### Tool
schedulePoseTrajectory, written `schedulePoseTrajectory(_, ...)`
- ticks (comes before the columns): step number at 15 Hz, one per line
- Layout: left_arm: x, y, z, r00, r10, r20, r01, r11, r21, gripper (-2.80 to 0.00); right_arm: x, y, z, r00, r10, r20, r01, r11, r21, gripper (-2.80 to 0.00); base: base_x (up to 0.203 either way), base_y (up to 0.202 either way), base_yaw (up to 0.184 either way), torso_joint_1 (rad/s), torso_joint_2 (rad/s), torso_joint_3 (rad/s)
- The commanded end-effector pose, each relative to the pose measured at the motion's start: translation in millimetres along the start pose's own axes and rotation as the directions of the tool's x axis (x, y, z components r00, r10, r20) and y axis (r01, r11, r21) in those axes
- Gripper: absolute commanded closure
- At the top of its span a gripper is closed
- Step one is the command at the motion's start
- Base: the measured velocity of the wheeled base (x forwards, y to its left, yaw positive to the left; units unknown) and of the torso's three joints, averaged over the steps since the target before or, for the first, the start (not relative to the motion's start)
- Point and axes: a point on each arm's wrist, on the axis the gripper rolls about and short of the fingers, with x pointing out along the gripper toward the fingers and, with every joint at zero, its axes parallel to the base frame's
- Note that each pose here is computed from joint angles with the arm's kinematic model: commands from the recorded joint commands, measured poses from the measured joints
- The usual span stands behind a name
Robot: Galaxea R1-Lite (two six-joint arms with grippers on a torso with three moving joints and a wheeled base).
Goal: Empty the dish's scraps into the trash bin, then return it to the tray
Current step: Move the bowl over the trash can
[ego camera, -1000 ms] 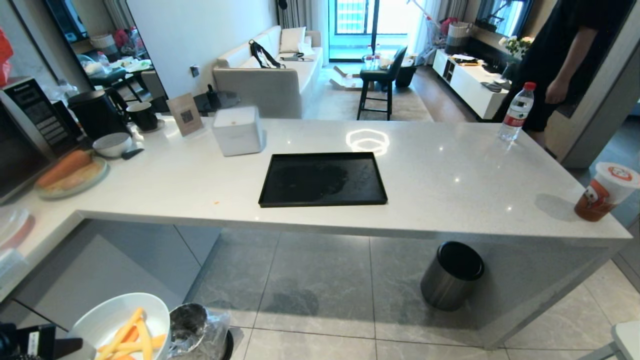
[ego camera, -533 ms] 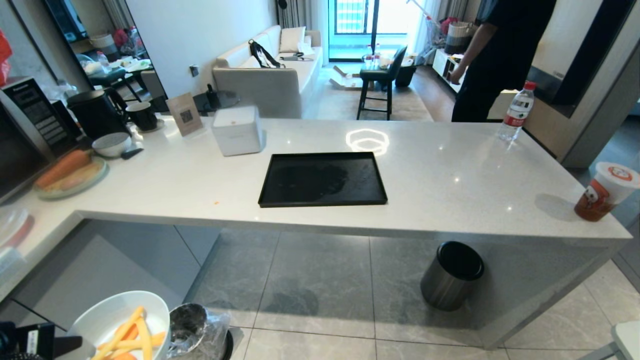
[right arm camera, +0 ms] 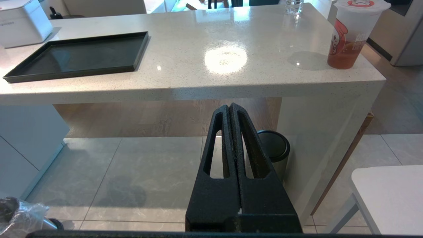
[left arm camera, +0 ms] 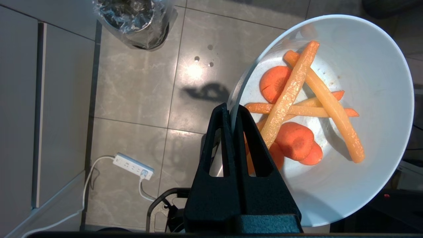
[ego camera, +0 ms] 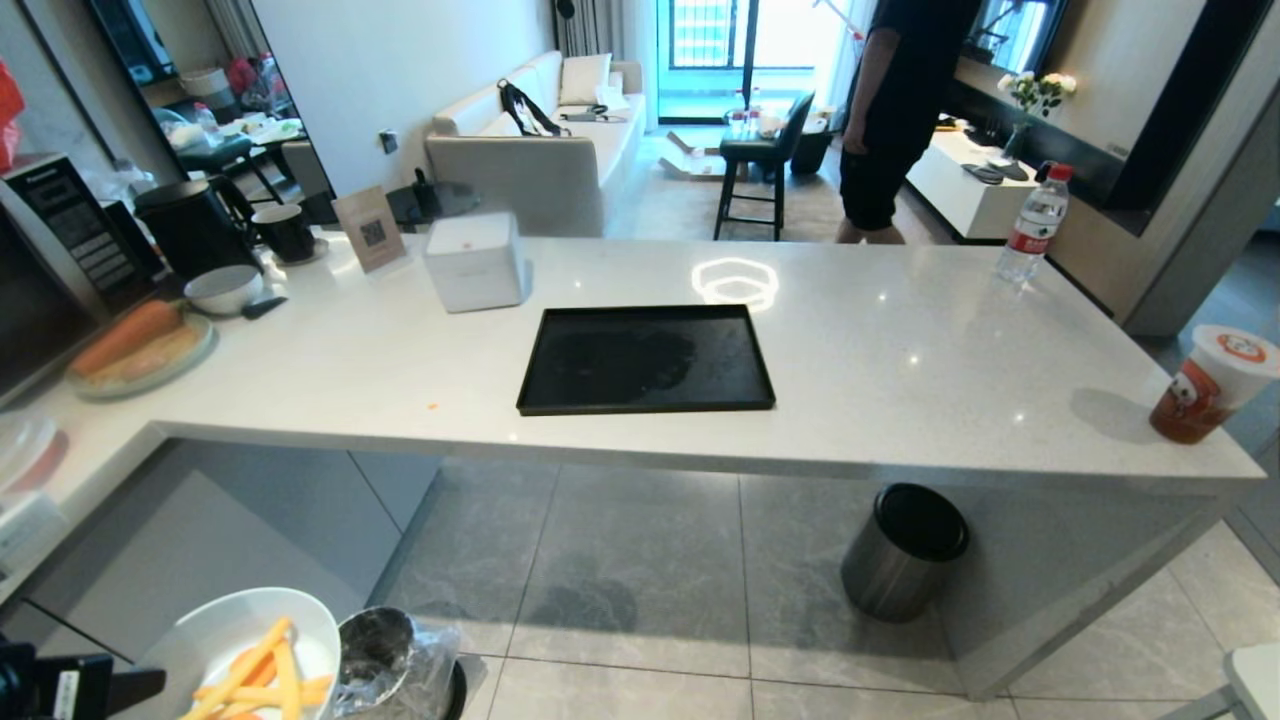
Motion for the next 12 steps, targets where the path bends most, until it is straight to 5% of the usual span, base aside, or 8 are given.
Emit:
schedulePoseTrajectory(1, 0.1, 0.1, 0.6, 1.000, 0.000, -0.003, 0.000, 1.000, -0.001, 0.00, 0.0, 0.0, 0.1, 1.000, 0.000, 0.001, 0.000, 1.000, 0.001, 0.00, 0.000, 0.000, 0.000, 0.000, 0.00, 0.000)
schedulePoseTrajectory(12, 0.2, -0.2, 0.4, 1.000, 0.003, -0.005, -0.003, 1.000, -0.002, 0.00, 0.0, 0.0, 0.1, 1.000, 0.000, 0.001, 0.000, 1.000, 0.001, 0.00, 0.000, 0.000, 0.000, 0.000, 0.00, 0.000)
